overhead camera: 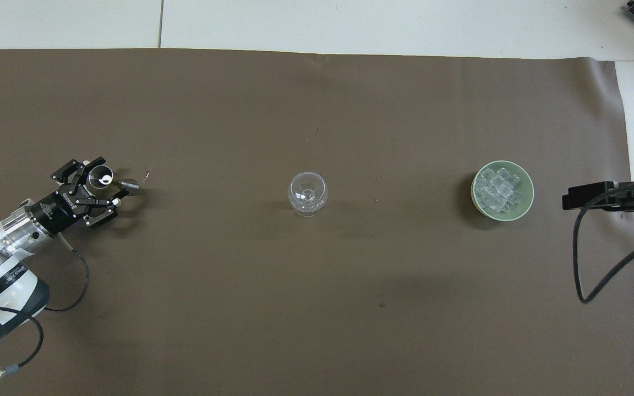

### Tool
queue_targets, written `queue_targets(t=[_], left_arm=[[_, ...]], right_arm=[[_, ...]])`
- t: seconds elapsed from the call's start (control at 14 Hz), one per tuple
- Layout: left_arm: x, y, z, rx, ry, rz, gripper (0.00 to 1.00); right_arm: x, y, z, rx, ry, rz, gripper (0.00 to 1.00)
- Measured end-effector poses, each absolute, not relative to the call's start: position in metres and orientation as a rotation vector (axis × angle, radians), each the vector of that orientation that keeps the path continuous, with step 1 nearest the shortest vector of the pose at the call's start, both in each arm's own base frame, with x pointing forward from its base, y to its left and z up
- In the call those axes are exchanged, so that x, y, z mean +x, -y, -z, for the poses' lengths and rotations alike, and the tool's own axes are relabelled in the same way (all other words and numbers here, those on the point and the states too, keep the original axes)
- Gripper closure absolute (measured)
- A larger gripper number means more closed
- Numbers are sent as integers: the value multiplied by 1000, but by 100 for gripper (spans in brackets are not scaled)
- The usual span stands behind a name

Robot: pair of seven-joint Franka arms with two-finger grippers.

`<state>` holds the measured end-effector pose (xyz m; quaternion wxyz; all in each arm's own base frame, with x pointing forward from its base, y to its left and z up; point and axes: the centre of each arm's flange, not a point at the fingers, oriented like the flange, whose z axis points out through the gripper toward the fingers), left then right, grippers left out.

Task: Pour wine and add ice with both arms

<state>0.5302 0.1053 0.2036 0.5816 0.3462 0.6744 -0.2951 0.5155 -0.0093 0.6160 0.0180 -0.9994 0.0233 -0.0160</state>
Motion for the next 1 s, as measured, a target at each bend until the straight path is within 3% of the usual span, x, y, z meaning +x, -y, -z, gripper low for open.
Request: queue_targets(t=[0.14,0.21,1.0], left_arm=[[530,-105,-204,804,-1574,687,23],[530,-105,-204,803,-1574,687,27],[529,-105,-203,782,-1567,690,41]], right_arm=[[515,9,-616,-3104,-72,50,0],[515,9,-616,-3104,-72,50,0],[515,9,-616,-3104,-73,50,0]])
